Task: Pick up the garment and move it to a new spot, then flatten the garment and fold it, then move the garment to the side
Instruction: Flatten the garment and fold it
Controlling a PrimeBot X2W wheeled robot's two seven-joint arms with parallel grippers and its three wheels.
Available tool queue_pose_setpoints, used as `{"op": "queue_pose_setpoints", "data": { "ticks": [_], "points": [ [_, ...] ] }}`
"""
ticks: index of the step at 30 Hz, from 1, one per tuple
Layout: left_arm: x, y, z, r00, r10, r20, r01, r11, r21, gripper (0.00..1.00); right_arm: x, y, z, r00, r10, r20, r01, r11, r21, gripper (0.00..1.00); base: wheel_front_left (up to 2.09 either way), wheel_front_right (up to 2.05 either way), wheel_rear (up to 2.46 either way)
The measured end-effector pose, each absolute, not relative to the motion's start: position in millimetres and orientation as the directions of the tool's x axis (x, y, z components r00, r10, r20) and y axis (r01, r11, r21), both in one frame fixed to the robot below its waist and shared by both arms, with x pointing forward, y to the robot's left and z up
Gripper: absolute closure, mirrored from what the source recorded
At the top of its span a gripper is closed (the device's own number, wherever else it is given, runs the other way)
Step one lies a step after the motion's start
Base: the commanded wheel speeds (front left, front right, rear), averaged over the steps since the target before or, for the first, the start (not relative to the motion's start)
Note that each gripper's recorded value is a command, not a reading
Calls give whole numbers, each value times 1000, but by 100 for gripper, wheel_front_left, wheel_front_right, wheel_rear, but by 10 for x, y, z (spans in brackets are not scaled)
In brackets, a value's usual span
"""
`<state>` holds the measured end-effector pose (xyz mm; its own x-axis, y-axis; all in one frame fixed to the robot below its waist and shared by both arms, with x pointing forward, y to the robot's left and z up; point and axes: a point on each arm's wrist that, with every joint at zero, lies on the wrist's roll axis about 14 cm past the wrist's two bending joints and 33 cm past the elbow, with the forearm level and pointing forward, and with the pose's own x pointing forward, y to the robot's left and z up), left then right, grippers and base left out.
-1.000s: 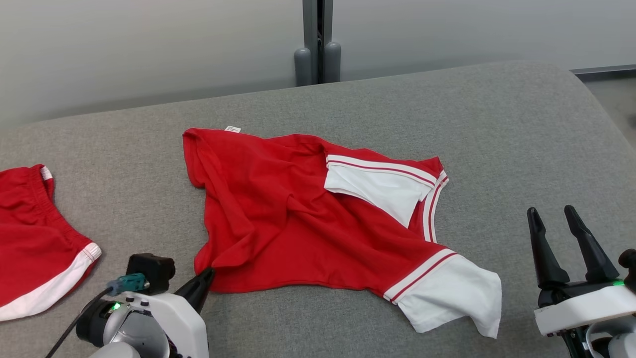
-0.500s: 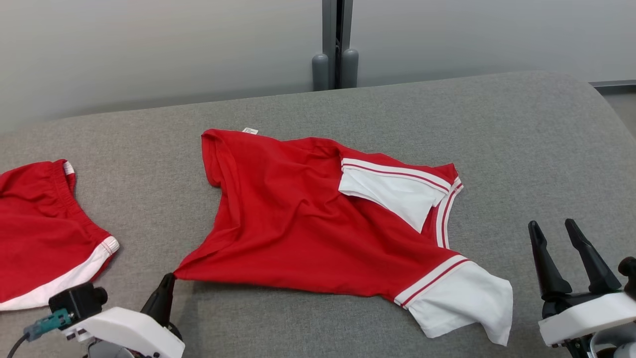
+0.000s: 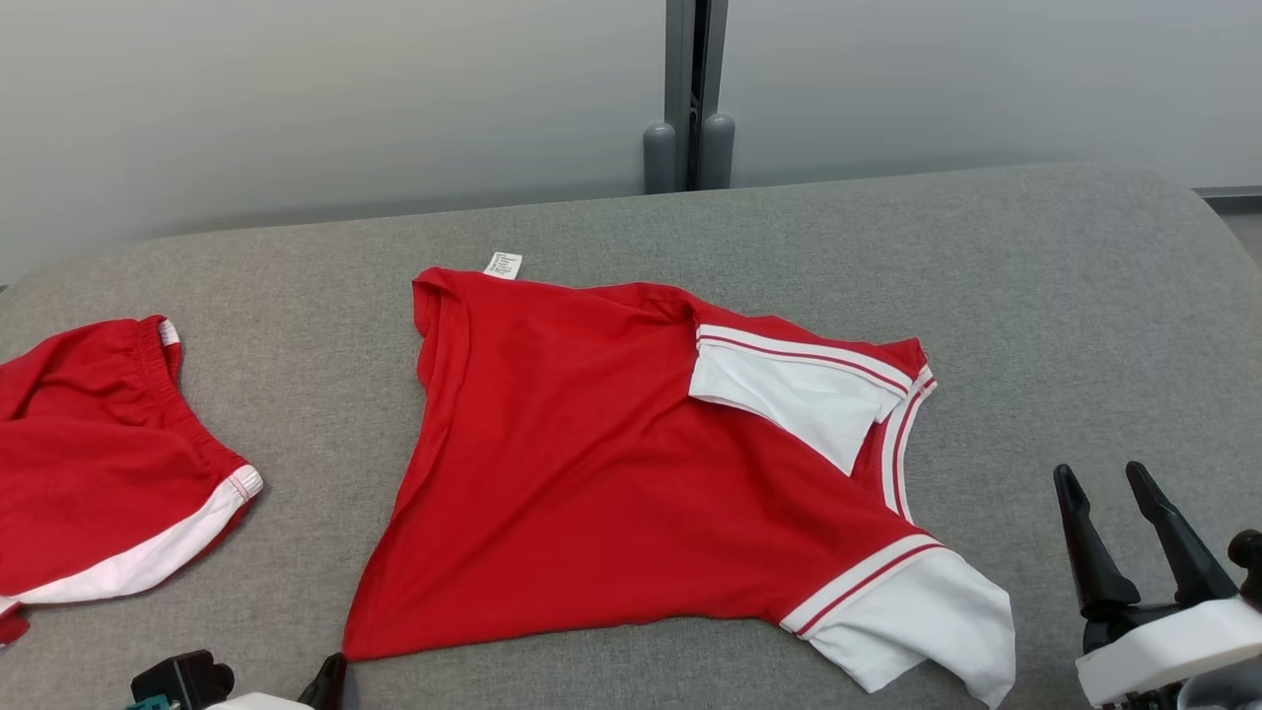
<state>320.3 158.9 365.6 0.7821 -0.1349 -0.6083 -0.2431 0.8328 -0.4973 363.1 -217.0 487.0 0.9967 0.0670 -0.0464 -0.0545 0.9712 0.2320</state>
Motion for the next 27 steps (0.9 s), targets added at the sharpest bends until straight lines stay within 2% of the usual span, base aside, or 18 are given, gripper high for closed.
{"op": "queue_pose_setpoints", "data": {
  "ticks": [1,2,3,11,19,27],
  "points": [
    [3182,1597,3628,778,-131,-615,-246,837,-490,89,3628,-2169,4874,997,67,-45,-55,971,232,0,0,0,0],
    [3182,1585,3622,778,-135,-613,-248,832,-497,51,3623,-2168,4870,997,67,-46,-55,971,233,0,0,0,0],
    [3195,1559,3632,783,-141,-606,-243,827,-507,0,3616,-2167,4863,997,67,-48,-54,971,233,0,0,0,0],
    [3446,1712,3941,871,-80,-484,-178,868,-464,0,3609,-2183,4936,998,54,-18,-48,969,242,0,0,0,0],
    [3764,1712,4761,979,-54,-198,-37,902,-430,0,3616,-2143,5218,995,46,90,-67,966,248,0,0,0,0],
    [3911,1803,5535,997,7,74,20,934,-358,0,3611,-2088,5531,977,35,209,-84,969,231,0,0,0,0]
  ]
}}
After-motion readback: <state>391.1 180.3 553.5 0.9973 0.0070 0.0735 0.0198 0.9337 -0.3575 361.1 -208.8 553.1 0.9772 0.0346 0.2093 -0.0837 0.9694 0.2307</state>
